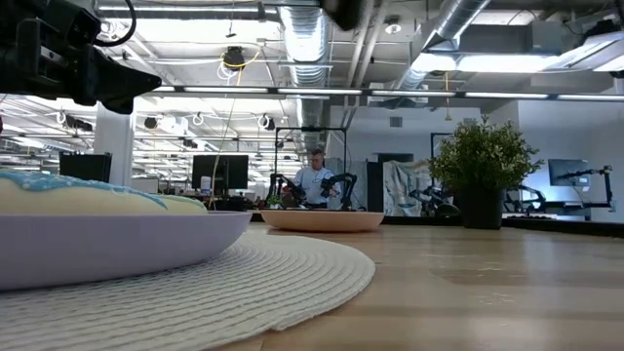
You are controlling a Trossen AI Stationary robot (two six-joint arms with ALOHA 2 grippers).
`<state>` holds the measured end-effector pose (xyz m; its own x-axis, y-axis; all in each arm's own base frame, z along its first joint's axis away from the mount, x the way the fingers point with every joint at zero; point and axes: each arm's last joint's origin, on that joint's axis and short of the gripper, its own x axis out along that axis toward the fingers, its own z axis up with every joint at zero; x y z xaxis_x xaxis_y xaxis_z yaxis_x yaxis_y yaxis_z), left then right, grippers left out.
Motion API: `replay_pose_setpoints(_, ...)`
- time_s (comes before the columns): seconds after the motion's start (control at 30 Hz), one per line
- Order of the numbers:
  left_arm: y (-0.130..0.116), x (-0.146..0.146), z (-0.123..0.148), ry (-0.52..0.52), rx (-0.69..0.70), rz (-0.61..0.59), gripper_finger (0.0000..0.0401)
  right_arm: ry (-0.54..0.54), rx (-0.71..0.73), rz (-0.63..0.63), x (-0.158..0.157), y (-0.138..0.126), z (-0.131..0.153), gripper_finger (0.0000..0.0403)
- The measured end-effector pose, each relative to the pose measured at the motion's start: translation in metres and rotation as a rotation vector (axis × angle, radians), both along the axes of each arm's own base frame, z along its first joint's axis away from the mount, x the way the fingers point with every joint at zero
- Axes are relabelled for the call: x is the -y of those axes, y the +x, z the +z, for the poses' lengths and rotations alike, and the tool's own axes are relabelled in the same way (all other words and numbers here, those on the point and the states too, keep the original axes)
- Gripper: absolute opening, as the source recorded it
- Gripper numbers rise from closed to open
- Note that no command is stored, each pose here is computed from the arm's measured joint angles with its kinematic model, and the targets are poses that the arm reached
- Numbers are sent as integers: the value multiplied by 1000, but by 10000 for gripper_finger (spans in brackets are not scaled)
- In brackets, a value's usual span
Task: Pick & Place donuts
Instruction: Put the big white donut on the purple plate
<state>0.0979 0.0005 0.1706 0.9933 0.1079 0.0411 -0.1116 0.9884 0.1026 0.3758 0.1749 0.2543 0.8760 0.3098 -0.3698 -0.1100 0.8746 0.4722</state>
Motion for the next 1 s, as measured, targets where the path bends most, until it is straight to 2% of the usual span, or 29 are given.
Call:
replay_pose_setpoints(0.1, 0, 0, 0, 0, 0, 0, 0, -31, -111, 17, -2, 35, -1, 99)
replay_pose_setpoints(0.27, 0, 0, 0, 0, 0, 0, 0, -153, -354, -30, 3, 80, -14, 99)
replay_pose_setpoints(0.47, 0, 0, 0, 0, -1, 0, 0, -179, -439, -55, 6, 117, -24, 99)
replay_pose_setpoints(0.7, 0, 0, 0, 0, 0, 0, 0, -213, -549, -57, 6, 131, -45, 99)
replay_pose_setpoints(0.87, 0, 0, 0, 0, 0, 0, 0, -169, -575, -8, 2, 134, -57, 99)
replay_pose_setpoints(1.0, 0, 0, 0, 0, 0, 0, 0, -175, -587, -12, 3, 134, -58, 99)
